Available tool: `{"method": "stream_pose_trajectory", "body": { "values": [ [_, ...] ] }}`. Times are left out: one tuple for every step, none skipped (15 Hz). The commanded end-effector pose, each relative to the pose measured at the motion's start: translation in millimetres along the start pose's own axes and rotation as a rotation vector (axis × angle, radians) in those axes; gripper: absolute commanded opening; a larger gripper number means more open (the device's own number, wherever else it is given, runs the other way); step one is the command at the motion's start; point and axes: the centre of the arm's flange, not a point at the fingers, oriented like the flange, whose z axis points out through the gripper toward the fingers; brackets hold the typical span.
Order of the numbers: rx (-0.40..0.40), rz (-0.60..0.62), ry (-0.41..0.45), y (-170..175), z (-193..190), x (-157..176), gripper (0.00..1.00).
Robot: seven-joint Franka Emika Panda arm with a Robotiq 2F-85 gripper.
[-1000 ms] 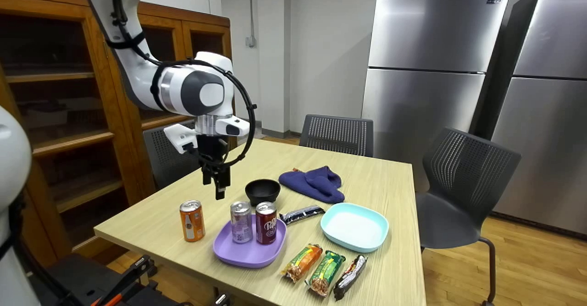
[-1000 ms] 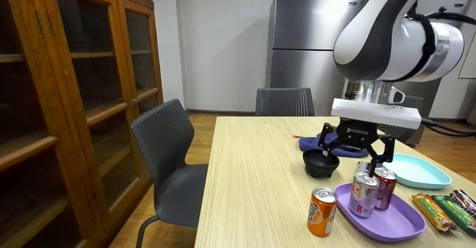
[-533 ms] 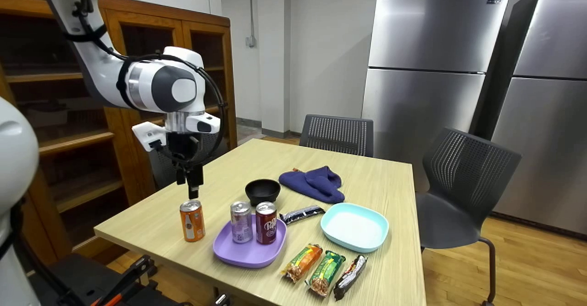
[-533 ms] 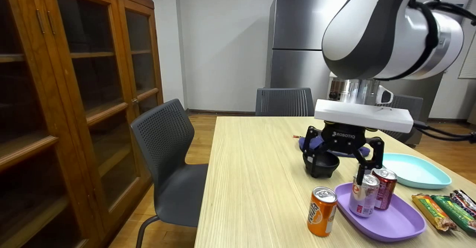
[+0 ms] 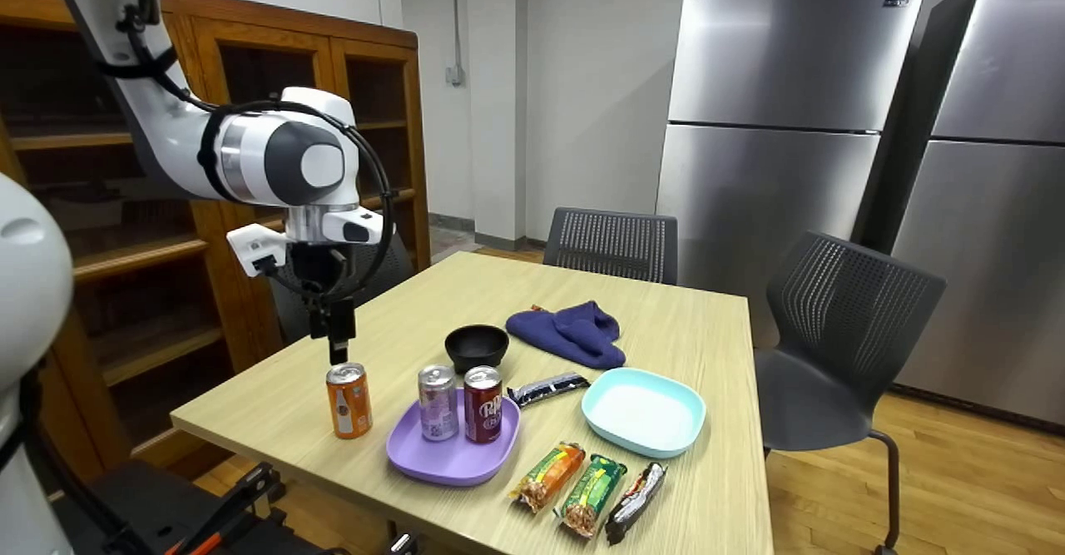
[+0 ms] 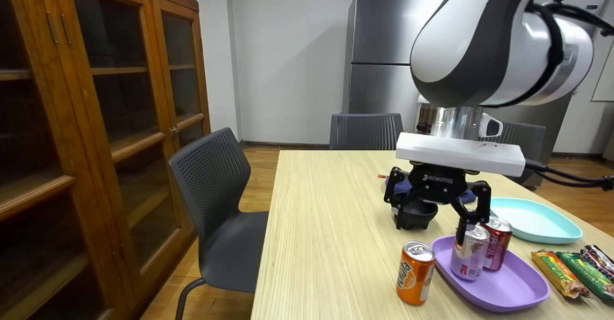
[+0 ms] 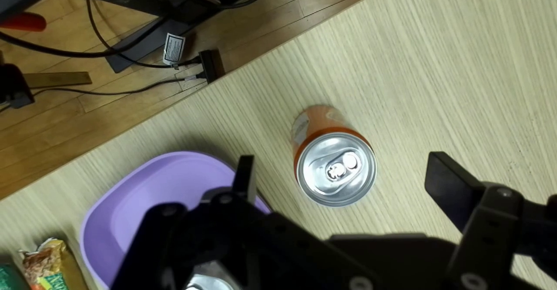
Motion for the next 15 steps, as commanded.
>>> {"method": "stream_pose_trajectory", "body": {
  "values": [
    [-0.001, 0.0, -0.001, 0.2, 0.6, 0.0, 1.0],
    [-0.001, 0.0, -0.002, 0.2, 1.1, 0.0, 1.0],
    [-0.007, 0.0, -0.003, -0.6, 4.4, 1.5, 1.0],
    [-0.004, -0.009, -0.003, -1.8, 6.7, 2.3, 1.0],
    [-0.01, -0.009, 0.004, -2.9, 9.0, 3.7, 1.0],
    [-0.024, -0.01, 0.012, -4.1, 12.5, 5.7, 1.0],
    [-0.029, -0.021, 0.007, -5.6, 16.1, 7.5, 1.0],
    [-0.039, -0.023, 0.014, -7.5, 20.3, 9.8, 1.0],
    [-0.047, -0.028, 0.018, -8.7, 23.9, 11.9, 1.0],
    [-0.05, -0.03, 0.018, -10.4, 27.9, 15.1, 1.0],
    [-0.051, -0.029, 0.019, -12.2, 31.9, 17.7, 1.0],
    [-0.049, -0.028, 0.02, -14.4, 35.1, 20.4, 1.0],
    [-0.044, -0.026, 0.021, -17.0, 38.2, 23.6, 1.0],
    [-0.039, -0.026, 0.019, -19.2, 40.7, 26.3, 1.0],
    [-0.039, -0.023, 0.022, -21.8, 43.9, 29.8, 1.0]
  ]
}}
